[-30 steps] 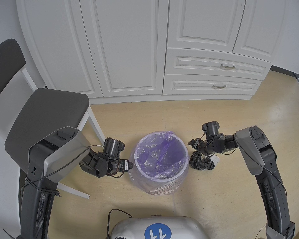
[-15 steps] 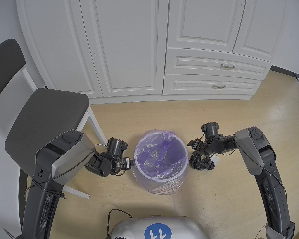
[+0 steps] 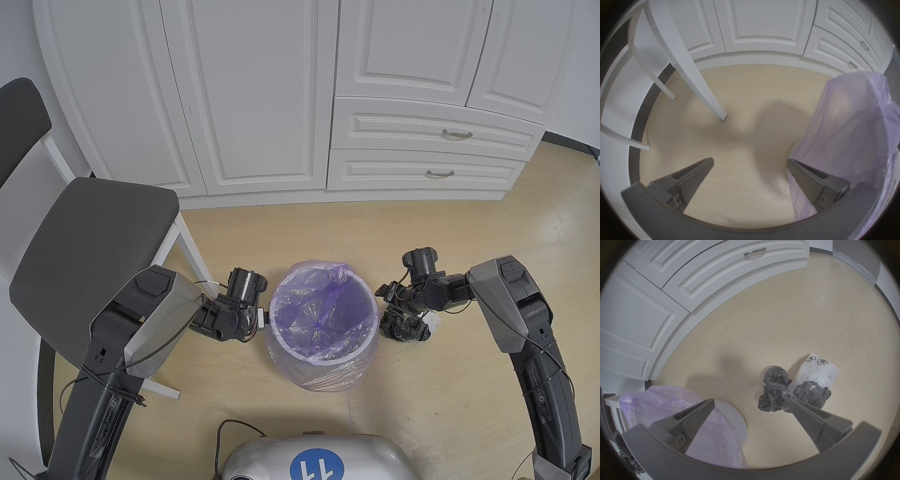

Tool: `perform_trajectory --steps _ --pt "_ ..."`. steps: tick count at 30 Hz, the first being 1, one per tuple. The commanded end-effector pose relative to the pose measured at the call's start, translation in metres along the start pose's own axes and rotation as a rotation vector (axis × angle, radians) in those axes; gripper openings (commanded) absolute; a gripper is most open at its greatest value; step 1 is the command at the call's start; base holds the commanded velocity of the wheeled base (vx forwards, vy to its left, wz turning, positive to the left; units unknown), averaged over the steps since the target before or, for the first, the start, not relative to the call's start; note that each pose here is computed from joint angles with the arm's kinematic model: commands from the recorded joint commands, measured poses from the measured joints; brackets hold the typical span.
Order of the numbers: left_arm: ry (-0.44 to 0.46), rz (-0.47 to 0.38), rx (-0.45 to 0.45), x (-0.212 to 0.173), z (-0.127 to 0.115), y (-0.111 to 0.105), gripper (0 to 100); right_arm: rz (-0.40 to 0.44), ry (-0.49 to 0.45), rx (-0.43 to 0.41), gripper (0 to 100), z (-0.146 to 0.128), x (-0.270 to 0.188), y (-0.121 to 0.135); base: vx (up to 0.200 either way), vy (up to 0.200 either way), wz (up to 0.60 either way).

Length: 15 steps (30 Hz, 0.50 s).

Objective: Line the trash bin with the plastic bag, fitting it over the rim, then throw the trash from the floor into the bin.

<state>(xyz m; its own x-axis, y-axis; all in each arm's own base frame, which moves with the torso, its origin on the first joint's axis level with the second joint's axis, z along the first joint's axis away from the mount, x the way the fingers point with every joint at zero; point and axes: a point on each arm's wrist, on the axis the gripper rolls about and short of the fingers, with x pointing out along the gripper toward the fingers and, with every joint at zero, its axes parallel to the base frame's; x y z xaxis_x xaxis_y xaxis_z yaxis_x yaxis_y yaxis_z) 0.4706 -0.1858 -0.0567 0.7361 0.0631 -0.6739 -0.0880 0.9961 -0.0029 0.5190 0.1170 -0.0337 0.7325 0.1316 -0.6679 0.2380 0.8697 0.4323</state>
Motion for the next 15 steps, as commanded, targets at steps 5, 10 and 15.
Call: perform_trajectory --steps 5,10,15 --pt "0.025 0.029 -0.002 0.01 -0.009 -0.002 100 -0.004 0.006 -0.014 100 -0.004 0.002 0.0 0.0 0.0 0.0" --pt "0.049 -0.01 -0.007 -0.004 -0.006 0.002 100 0.038 -0.052 0.042 100 0.023 -0.022 0.014 0.0 0.0 0.0" --pt "0.098 -0.14 -0.028 -0.034 0.009 0.014 100 0.079 -0.125 0.082 100 0.055 -0.053 0.024 0.0 0.0 0.0"
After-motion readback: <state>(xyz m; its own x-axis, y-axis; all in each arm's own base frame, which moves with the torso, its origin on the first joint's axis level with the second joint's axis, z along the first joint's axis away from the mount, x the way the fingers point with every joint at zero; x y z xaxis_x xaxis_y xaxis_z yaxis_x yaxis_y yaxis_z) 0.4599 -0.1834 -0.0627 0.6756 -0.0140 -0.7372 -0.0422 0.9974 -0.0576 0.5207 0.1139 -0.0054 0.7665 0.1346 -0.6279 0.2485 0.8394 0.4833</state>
